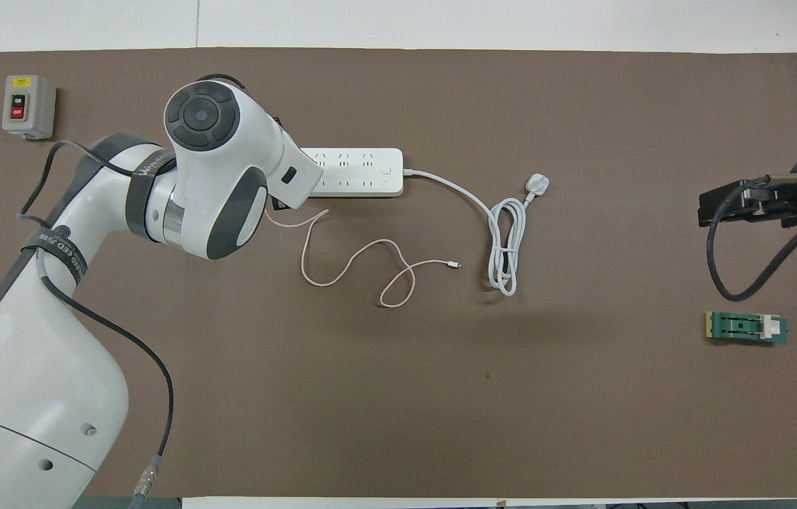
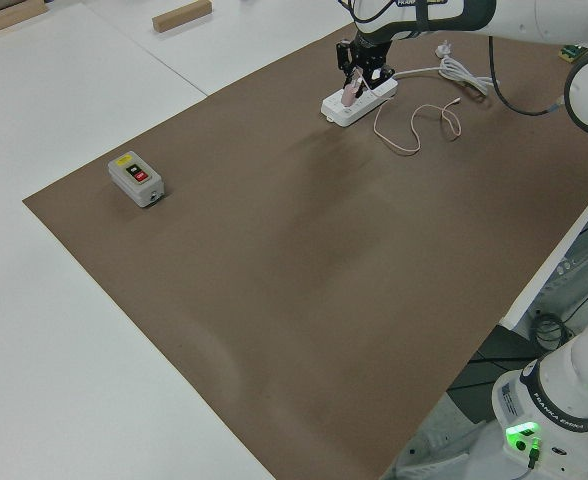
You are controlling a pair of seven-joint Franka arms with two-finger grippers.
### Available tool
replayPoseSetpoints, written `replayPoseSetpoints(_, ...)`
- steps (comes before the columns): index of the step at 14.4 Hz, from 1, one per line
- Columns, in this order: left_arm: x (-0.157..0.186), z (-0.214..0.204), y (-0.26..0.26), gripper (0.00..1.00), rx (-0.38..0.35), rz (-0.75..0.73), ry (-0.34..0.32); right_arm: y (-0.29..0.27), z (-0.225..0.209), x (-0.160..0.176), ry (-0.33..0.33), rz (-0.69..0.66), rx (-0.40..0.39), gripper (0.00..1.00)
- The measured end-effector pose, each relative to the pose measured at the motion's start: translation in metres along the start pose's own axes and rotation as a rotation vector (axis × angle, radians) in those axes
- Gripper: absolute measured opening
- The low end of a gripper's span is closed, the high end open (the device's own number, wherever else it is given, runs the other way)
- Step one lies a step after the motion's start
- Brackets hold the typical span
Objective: Plug charger into power strip
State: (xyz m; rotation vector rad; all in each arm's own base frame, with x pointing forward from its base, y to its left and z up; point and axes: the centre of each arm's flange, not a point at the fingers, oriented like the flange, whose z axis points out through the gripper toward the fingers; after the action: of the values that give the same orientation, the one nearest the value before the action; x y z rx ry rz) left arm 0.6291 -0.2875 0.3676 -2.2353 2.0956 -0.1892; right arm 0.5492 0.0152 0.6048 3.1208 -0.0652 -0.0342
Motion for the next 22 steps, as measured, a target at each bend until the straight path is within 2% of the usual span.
replayPoseSetpoints(4, 0.0008, 0.0031, 0.0023, 0.32, -0.003, 0.002, 0.000, -0.0006, 0.0015, -0.0028, -0.024, -0.001, 0.003, 1.00)
replayPoseSetpoints(22, 0.0015, 0.0096, 0.0057, 0.32, 0.006, -0.023, 0.002, -0.0031, 0.0019, -0.0037, -0.030, 0.015, 0.002, 1.00)
